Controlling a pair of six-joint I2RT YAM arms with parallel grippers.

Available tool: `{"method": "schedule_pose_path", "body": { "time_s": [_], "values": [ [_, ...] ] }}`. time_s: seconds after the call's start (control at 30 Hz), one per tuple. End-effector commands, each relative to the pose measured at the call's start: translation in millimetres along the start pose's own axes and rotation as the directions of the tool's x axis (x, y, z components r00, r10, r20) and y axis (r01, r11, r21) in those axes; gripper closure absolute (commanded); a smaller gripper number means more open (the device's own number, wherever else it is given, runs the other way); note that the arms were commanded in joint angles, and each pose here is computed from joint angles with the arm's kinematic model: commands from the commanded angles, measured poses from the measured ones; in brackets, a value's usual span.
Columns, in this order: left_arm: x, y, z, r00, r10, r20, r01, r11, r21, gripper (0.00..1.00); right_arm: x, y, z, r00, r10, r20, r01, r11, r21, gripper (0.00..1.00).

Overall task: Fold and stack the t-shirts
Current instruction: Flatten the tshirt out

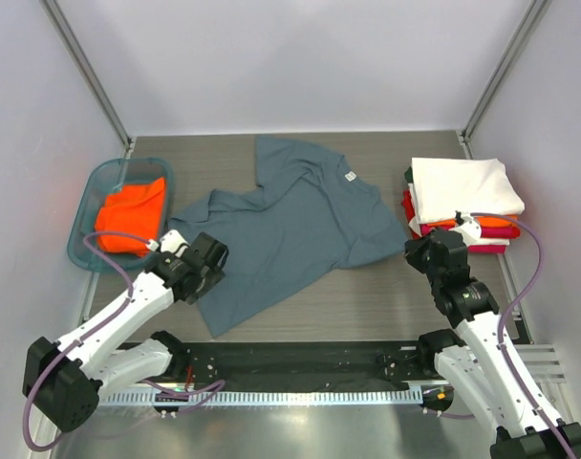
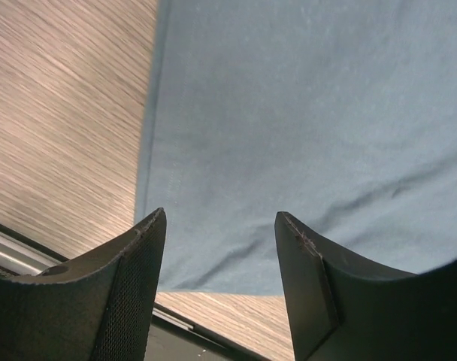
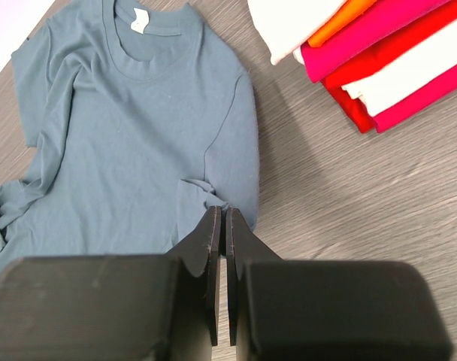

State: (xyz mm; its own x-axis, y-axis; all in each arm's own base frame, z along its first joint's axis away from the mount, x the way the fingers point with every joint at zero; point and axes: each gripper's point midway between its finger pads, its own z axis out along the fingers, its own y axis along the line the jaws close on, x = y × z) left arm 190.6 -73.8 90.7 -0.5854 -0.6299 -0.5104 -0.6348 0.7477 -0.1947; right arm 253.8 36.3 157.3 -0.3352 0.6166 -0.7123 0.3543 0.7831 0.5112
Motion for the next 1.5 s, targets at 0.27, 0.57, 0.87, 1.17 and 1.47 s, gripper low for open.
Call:
{"method": "schedule_pose_path", "body": {
  "time_s": [0.27, 0.57, 0.87, 1.17, 1.47],
  "values": [
    [51, 6, -6, 0.97, -0.045, -0.238, 0.057, 0.998, 0.04, 0.49, -7, -3, -3, 0.999, 0.019, 0.035, -0.019, 1.0, 0.012, 0.99],
    [83, 28, 0, 0.954, -0.014, -0.3, -0.004, 0.998, -0.059, 0.5, -1, -6, 1, 0.999, 0.029, 0.02, -0.03, 0.999, 0.025, 0.99],
    [110, 36, 2, 0.941, 0.008, -0.339, -0.027, 0.998, -0.05, 0.5, 2, -7, 5, 1.0, 0.026, 0.016, -0.027, 0.999, 0.026, 0.99],
    [111, 48, 7, 0.95, 0.003, -0.313, -0.031, 0.996, -0.085, 0.51, 5, -7, 7, 1.0, 0.017, 0.006, -0.017, 1.0, 0.021, 0.99],
    [113, 60, 9, 0.949, 0.003, -0.315, -0.044, 0.991, -0.123, 0.52, 5, -6, 6, 1.0, 0.023, 0.007, -0.023, 1.0, 0.012, 0.99]
  ]
}}
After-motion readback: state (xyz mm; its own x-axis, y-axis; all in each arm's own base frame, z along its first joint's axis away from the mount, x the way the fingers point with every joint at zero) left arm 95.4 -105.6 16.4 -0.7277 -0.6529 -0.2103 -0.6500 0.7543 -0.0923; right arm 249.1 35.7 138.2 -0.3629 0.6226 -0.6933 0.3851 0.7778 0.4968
